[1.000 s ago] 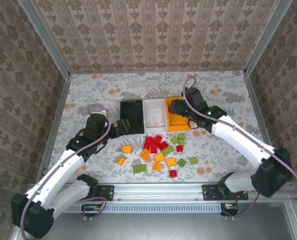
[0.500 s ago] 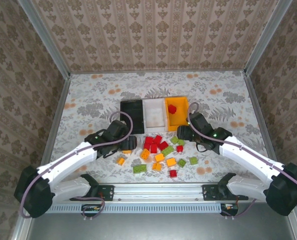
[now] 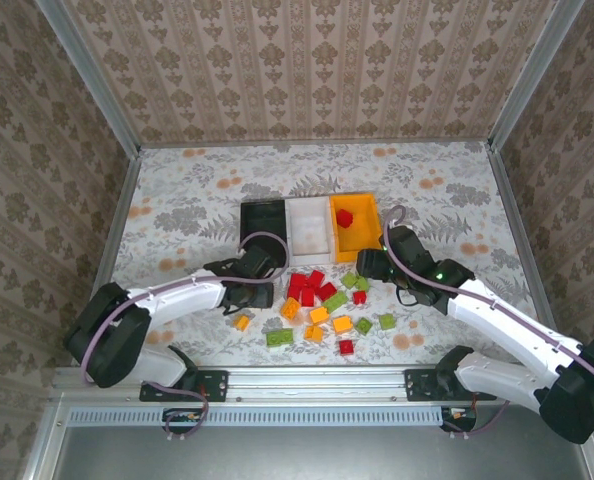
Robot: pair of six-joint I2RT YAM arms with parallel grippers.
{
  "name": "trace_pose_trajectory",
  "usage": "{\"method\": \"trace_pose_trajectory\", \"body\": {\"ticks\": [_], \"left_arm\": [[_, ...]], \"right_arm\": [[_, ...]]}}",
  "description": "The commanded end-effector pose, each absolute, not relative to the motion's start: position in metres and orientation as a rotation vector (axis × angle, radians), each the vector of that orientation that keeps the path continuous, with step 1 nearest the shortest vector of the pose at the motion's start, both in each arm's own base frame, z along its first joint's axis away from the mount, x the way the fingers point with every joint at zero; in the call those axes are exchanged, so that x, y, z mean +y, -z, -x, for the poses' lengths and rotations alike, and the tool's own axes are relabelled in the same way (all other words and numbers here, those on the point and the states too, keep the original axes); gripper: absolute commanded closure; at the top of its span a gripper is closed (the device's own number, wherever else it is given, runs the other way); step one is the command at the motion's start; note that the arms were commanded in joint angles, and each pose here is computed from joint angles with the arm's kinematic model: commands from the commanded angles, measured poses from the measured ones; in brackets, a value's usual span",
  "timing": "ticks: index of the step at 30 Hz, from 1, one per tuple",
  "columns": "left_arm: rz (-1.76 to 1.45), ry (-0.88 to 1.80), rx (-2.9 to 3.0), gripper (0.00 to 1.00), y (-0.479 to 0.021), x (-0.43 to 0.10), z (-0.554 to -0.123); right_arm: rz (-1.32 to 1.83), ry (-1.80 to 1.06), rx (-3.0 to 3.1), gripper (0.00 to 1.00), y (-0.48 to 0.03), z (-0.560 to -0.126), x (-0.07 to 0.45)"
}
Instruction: Sort the legos into containers by color
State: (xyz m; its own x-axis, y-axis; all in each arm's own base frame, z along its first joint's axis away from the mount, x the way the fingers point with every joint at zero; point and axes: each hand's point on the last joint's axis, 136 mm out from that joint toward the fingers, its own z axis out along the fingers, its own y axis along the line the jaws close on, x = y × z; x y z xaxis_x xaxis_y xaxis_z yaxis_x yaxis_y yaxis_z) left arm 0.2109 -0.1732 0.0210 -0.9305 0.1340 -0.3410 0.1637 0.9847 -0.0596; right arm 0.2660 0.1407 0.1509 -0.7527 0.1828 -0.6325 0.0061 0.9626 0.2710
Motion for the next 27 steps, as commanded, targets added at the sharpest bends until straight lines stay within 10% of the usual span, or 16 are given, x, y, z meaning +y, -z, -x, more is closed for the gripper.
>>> {"method": "trace_pose_trajectory", "body": {"ticks": [1,11,27], "left_arm": [[-0.223,0.136,2.794,0.42,-0.016,-0.175,-0.206],[-0.238,0.175,2.769,0.68,-0.039,-0.177,-0.199],[-0.153,0.170,2.530,0.68,-0.137,-0.183,-0.312]], "right_arm": [[-0.144,-0.295,2.385,0.27,-0.156,-0.266,0.134],[-0.171,-0.288,2.376,0.27,-0.156,-0.268,0.130],[-0.188,-0.286,2.389,0.26,-0.151,-0.266,0.127]]}}
